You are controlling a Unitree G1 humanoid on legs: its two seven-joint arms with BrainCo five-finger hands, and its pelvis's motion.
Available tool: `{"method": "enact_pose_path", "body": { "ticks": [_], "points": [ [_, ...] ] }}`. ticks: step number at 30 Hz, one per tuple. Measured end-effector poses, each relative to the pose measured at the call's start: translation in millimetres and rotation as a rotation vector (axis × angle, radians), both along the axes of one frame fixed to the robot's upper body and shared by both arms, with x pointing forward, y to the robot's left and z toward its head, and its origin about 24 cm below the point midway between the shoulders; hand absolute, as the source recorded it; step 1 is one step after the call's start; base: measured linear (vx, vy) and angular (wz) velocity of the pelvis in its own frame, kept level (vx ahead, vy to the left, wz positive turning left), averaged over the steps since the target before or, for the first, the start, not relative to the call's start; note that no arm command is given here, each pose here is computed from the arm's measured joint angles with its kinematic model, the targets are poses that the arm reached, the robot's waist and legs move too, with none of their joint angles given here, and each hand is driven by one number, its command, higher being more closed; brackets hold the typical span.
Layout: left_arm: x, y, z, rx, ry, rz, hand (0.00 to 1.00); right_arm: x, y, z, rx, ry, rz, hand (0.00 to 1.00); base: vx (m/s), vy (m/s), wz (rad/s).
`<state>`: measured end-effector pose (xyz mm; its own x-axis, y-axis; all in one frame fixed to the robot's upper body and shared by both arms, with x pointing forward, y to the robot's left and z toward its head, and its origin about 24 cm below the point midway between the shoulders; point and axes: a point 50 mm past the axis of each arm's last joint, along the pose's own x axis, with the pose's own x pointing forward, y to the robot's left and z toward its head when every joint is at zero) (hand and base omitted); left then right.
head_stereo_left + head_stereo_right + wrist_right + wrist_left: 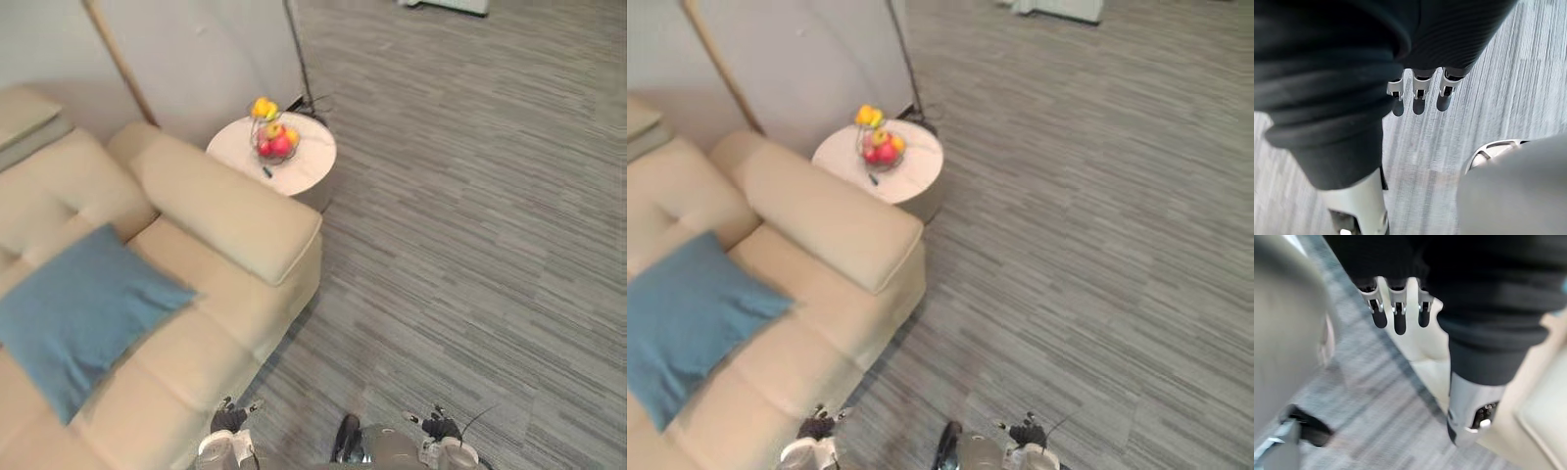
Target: Pick up cushions and gather them together orderly.
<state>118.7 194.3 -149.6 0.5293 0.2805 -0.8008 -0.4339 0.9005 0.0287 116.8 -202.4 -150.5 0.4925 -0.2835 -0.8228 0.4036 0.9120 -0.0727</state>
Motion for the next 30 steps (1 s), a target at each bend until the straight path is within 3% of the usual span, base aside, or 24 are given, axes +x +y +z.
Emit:
{"method": "enact_pose_path", "body": {
  "ticks": [8,12,17,30],
  "points": [
    [-11,1,-1,-0.023,-0.012,0.092,0.0,5,8,0,-0.014,0.006,0.071,0.0,0.25,0.153,-1.87],
    [-13,13,0,0.007,-0.002,0.085,0.0,1,25,-3,0.021,0.013,0.1,0.0,0.38,0.246,-1.61],
    [-2,2,0,-0.004,-0.004,0.021,0.0,21,45,3,0.07,-0.048,0.122,0.0,0.17,0.093,-1.43],
    [24,-5,9,0.065,-0.034,-0.178,0.0,28,22,7,0.01,-0.066,0.037,0.0,0.22,-0.18,-0.77]
  ]
}}
